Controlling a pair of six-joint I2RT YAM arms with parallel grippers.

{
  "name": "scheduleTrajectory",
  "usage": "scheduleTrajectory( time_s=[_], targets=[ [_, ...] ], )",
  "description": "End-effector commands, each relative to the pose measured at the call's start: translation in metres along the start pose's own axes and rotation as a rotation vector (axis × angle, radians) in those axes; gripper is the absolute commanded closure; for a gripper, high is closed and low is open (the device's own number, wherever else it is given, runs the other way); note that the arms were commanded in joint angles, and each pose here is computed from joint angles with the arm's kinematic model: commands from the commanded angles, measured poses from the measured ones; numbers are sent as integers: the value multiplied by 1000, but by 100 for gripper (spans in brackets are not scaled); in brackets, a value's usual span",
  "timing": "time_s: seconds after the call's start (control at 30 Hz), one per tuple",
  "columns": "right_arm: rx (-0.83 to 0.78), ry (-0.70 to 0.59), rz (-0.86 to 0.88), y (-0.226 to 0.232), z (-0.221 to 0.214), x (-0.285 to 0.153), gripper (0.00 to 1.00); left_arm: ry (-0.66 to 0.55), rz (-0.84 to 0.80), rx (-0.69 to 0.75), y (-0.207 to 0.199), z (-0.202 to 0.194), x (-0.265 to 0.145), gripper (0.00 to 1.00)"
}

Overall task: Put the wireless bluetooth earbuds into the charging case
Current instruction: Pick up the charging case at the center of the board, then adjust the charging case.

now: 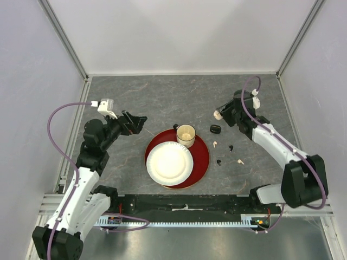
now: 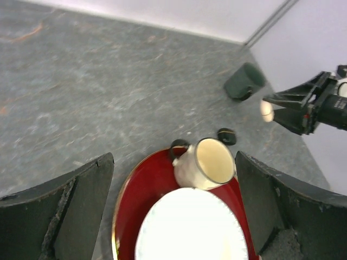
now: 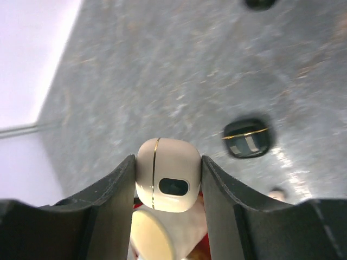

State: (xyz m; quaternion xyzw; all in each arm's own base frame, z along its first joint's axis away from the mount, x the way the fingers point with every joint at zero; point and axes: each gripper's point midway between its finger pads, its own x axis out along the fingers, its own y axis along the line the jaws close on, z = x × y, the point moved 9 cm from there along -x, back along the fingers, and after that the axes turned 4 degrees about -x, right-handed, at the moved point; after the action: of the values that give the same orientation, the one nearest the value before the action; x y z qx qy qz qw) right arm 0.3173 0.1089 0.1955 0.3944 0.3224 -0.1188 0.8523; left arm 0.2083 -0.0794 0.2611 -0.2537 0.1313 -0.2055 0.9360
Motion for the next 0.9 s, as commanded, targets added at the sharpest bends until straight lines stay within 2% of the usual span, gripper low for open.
scheduleTrajectory(
  time_s=[0.0, 0.03, 0.1, 0.13, 0.3, 0.6, 0.87],
  targets=[
    [90, -14, 292, 46, -5, -38, 98, -99, -163, -8, -29, 13, 13, 0],
    [121, -11, 322, 51, -7, -43, 99, -93, -213, 8, -45, 7, 17, 0],
    [136, -2, 403, 64, -14, -55, 100, -117, -171, 60, -55, 2, 27, 0],
    [166, 7, 417, 67, -16, -58, 100, -111, -218, 78, -71, -4, 28, 0],
    [242, 42, 568, 86, -24, -83, 100, -147, -256, 85, -90, -19, 49, 0],
    [323, 83, 619, 92, -41, -104, 100, -208, -353, 79, -129, -40, 74, 4],
    [332, 107, 639, 99, -53, -108, 100, -236, -365, 48, -139, -54, 90, 6]
  ],
)
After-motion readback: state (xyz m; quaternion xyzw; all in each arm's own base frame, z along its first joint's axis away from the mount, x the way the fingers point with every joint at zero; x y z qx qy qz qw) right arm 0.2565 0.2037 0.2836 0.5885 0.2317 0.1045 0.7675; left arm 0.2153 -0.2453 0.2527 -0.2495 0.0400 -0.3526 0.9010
